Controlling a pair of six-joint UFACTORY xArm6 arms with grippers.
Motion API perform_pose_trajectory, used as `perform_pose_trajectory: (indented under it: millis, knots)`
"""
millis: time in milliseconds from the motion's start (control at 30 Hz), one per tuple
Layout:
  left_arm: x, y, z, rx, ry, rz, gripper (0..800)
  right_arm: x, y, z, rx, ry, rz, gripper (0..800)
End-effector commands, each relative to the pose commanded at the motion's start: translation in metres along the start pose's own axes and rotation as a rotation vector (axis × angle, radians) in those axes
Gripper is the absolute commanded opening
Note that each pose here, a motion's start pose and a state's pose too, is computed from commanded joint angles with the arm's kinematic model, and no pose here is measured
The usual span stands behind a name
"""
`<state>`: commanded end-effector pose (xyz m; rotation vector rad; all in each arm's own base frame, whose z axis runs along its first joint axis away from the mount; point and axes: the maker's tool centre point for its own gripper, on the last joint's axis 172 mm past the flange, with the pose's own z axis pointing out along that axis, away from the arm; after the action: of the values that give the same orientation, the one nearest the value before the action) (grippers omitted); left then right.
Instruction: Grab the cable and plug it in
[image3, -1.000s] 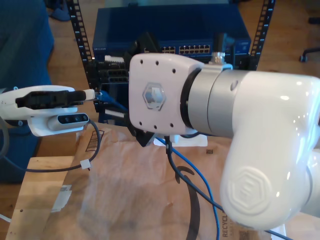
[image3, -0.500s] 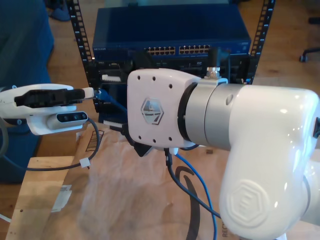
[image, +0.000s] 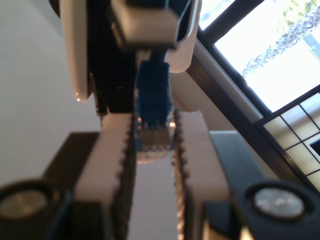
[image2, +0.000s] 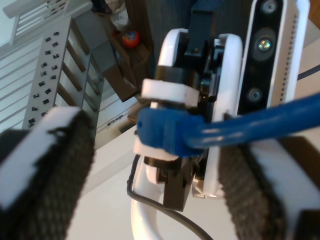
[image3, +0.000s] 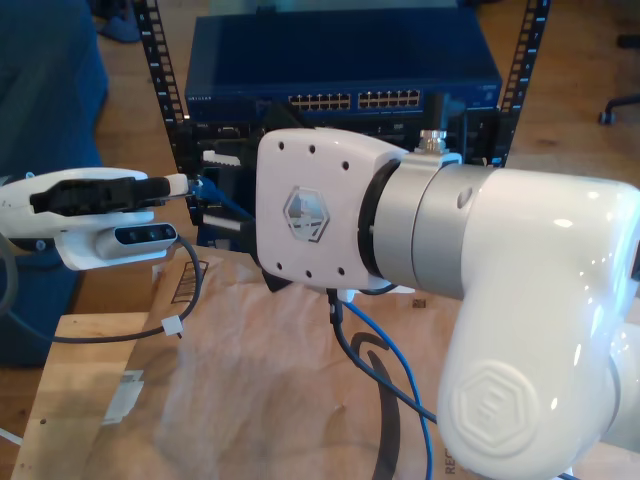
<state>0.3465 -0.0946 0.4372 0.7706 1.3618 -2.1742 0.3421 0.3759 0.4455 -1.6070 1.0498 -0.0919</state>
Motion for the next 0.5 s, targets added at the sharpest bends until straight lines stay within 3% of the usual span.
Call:
perform_pose_trajectory:
  millis: [500]
  knots:
    - [0.0012, -0.0027, 0.0006, 0.013, -0.001, -0.003, 32, 0.0002, 0.002, 0.0016, -0.005, 0.001, 0.006, 284]
